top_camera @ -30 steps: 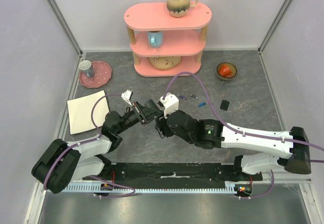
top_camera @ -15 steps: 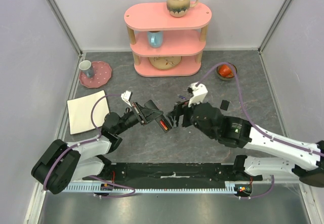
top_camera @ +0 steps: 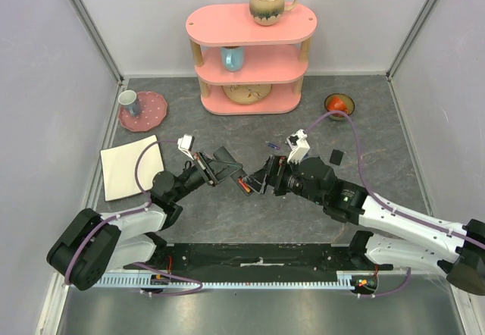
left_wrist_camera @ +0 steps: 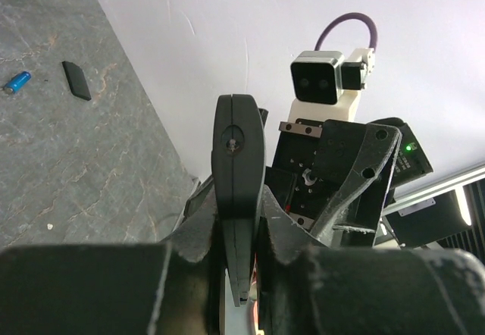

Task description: Load the batteries into the remote control

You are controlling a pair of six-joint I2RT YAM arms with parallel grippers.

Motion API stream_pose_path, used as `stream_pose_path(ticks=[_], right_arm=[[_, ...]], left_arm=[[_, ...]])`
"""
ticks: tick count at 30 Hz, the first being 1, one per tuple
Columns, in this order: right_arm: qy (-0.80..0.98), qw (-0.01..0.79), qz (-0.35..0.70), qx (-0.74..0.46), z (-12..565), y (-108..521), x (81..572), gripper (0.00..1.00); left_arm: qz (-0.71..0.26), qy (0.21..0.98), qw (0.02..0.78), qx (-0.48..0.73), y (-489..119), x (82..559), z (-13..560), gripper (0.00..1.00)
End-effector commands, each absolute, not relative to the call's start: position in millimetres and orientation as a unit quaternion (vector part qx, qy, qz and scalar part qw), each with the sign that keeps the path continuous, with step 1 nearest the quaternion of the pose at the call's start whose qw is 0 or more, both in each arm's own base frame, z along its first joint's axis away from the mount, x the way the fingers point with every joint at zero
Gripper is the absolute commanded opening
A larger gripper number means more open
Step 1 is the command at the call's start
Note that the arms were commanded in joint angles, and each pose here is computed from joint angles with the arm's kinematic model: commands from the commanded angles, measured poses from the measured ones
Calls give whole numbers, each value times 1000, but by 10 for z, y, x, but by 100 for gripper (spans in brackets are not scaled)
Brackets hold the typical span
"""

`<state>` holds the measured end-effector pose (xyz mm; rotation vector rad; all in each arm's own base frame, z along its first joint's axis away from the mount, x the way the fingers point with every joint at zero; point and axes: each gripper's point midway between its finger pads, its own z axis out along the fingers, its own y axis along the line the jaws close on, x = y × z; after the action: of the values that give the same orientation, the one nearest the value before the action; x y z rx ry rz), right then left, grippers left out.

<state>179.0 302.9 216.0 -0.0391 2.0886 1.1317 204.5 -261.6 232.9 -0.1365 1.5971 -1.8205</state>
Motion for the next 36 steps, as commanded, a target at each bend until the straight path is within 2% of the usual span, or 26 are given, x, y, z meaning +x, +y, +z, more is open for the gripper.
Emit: stream_pose_path(ticks=[1, 5, 20, 36], right_arm=[[768, 354, 533, 7, 2474, 3237, 1734, 98], [776, 340, 531, 10, 2382, 3316, 1756, 98], [784, 335, 522, 28, 2255, 3340, 1820, 84], [793, 327, 513, 43, 2089, 3311, 1835, 79]], left_arm=[[-714, 587, 380, -36, -2580, 2024, 2494, 2], [-714, 586, 380, -40, -2573, 2023, 2484, 2], [-716, 584, 382, -41, -2565, 2023, 2504, 2], [-717, 577, 388, -42, -2546, 2018, 2554, 2]])
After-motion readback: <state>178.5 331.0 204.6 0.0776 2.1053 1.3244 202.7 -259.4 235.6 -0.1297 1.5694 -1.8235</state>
